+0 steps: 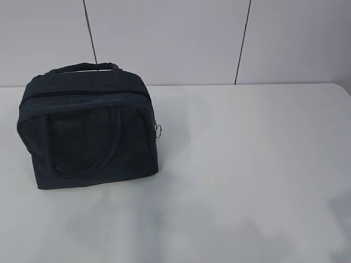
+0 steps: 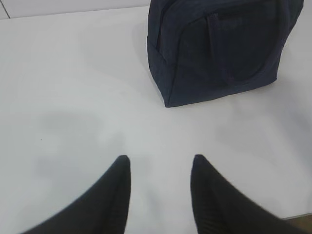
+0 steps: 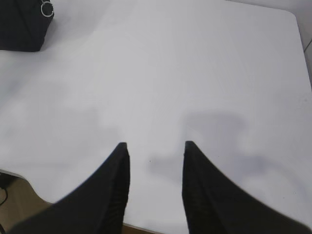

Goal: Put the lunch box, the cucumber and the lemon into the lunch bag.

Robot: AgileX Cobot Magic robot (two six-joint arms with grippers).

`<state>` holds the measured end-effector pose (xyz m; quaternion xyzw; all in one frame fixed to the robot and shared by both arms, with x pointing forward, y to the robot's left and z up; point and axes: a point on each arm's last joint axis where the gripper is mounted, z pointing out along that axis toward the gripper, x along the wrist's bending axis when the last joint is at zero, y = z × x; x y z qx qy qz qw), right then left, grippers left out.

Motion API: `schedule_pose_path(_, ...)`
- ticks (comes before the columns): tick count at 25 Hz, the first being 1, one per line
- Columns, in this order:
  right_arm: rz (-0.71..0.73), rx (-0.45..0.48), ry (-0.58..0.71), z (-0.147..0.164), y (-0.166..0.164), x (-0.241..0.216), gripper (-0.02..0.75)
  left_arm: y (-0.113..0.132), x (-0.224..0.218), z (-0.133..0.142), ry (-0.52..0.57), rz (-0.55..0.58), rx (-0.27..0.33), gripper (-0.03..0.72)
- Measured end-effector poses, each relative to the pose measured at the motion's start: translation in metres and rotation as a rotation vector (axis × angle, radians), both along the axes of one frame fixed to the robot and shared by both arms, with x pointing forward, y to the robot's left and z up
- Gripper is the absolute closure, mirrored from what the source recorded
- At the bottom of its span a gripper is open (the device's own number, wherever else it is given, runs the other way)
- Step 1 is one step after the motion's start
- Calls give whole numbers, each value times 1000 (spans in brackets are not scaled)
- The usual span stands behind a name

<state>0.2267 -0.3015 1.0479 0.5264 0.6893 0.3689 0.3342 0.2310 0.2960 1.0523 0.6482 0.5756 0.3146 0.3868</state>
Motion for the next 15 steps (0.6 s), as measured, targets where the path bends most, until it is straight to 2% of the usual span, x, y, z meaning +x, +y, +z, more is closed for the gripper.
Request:
schedule_pose_path(6,-4,0,0,0,0,0,475,0,0,0,0,-1,-2,413)
schedule_pose_path(10,-64,-2,0,0,1,0,475,0,0,0,-2,1,-2,423)
schedule_pose_path(15,-105,-2,0,0,1,0,475,-1,0,0,-4,57,-2,424)
